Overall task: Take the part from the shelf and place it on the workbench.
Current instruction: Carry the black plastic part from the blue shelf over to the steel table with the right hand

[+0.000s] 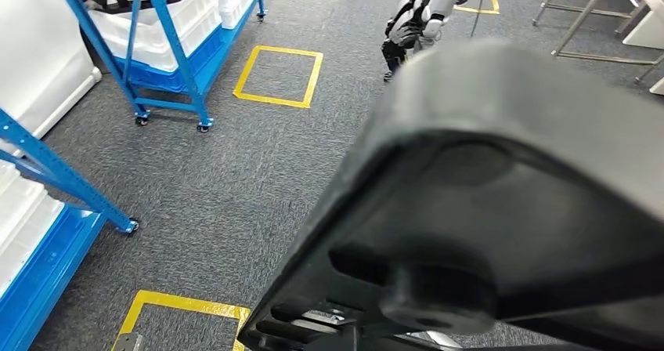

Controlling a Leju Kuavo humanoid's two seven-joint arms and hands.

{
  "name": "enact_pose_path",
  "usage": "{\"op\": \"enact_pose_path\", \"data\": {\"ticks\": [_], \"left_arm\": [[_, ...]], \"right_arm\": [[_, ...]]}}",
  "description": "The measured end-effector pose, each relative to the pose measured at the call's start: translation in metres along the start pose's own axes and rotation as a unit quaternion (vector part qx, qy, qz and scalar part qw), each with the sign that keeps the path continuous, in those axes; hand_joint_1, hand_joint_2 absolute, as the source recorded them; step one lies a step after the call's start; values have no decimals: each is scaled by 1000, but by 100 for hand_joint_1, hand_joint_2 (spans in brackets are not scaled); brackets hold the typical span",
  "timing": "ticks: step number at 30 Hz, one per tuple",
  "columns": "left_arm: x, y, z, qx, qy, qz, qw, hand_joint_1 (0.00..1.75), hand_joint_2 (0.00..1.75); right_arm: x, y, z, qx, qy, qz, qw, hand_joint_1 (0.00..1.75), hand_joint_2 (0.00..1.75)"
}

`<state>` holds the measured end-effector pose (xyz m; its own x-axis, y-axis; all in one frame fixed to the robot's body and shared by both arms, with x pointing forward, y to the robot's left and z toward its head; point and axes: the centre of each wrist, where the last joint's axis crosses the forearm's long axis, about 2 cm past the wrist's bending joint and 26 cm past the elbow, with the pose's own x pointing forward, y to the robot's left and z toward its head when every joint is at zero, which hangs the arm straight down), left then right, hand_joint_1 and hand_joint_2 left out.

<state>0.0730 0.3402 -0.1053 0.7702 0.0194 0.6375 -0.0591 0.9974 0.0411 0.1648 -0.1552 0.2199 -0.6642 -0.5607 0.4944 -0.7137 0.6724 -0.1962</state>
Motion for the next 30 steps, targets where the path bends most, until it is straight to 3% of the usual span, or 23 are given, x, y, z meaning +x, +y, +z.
{"op": "enact_pose_path", "data": {"ticks": [14,30], "left_arm": [[-27,0,16,17,63,-8,998,0,175],[-26,-11,15,13,61,8,998,0,175]], "right_arm": [[-5,7,9,-4,25,-41,999,175,175],[-12,5,9,5,37,-57,998,175,175]]}}
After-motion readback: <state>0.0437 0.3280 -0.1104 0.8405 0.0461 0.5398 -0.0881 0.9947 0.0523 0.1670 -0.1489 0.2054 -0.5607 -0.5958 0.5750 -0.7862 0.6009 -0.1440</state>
